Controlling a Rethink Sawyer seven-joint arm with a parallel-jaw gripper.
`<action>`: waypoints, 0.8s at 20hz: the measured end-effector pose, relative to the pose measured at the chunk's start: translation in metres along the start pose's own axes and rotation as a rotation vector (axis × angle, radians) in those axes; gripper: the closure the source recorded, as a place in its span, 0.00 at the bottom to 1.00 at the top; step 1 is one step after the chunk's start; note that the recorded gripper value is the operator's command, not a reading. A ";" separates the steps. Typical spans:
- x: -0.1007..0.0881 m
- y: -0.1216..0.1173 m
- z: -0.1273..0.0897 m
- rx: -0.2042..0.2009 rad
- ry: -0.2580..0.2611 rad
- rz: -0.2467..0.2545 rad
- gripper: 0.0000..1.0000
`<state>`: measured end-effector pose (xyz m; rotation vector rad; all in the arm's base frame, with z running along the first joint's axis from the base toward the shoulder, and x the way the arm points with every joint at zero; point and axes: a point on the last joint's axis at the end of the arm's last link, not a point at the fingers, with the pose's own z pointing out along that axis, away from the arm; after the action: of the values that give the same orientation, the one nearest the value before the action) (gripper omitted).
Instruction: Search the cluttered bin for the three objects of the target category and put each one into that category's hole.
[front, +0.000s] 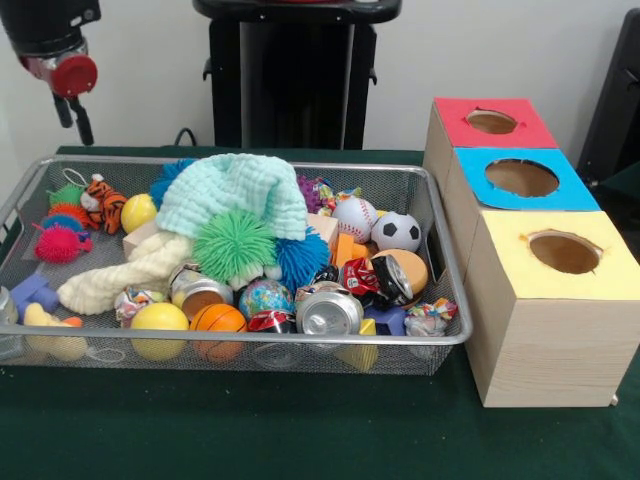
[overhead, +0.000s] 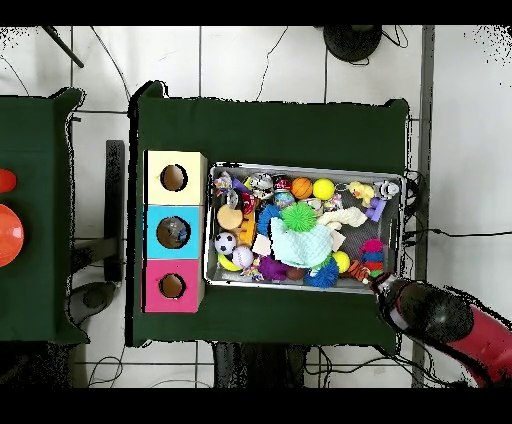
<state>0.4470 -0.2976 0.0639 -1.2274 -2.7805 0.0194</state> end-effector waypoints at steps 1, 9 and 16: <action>0.002 0.002 0.000 -0.002 -0.002 -0.005 0.00; 0.031 0.064 0.014 -0.040 -0.049 -0.106 0.00; 0.062 0.147 0.030 -0.069 -0.083 -0.223 0.00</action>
<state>0.5107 -0.1513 0.0316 -0.9430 -2.9972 -0.0443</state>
